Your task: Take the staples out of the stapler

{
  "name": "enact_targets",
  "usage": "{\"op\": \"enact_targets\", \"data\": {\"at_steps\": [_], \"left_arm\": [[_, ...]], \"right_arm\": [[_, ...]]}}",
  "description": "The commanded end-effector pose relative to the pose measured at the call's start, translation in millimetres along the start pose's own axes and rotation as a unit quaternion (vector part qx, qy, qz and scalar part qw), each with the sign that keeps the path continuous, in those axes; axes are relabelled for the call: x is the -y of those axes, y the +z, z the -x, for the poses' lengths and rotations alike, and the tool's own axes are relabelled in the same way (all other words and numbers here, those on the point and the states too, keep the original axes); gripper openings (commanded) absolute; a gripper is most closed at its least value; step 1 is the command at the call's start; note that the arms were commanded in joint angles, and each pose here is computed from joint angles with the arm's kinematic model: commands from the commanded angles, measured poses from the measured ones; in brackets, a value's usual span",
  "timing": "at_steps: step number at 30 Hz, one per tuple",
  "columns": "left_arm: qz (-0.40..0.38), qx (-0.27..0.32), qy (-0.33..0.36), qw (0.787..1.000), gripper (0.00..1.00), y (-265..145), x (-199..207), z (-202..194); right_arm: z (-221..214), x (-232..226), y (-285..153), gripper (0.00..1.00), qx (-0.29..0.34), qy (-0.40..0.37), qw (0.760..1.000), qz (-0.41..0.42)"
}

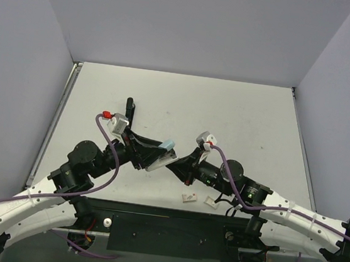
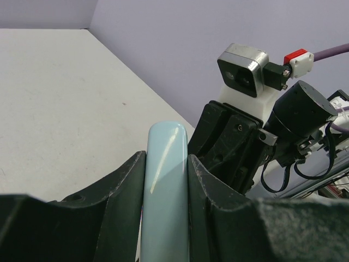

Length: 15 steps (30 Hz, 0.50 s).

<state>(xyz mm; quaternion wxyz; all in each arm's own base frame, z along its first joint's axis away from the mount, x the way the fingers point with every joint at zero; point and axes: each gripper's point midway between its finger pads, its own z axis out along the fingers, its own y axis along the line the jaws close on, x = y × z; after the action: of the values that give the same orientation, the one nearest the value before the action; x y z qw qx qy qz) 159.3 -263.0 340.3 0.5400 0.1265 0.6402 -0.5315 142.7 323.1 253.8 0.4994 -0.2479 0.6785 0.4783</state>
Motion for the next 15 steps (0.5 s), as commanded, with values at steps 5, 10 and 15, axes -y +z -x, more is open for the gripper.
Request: {"op": "enact_targets", "data": {"at_steps": [5,10,15], "left_arm": [[-0.04,-0.018,-0.02,0.999,0.0,-8.6,20.4,-0.9],[-0.046,-0.029,-0.032,0.998,0.0,-14.2,22.0,-7.1],[-0.063,-0.044,-0.049,0.996,0.0,-18.7,28.2,-13.9]], "right_arm": [[35.0,-10.7,5.0,0.0,0.027,-0.041,0.999,0.004],[43.2,-17.6,7.0,0.0,0.028,-0.053,0.998,0.017],[51.2,-20.7,8.0,0.0,0.03,-0.071,0.997,0.02]]}}
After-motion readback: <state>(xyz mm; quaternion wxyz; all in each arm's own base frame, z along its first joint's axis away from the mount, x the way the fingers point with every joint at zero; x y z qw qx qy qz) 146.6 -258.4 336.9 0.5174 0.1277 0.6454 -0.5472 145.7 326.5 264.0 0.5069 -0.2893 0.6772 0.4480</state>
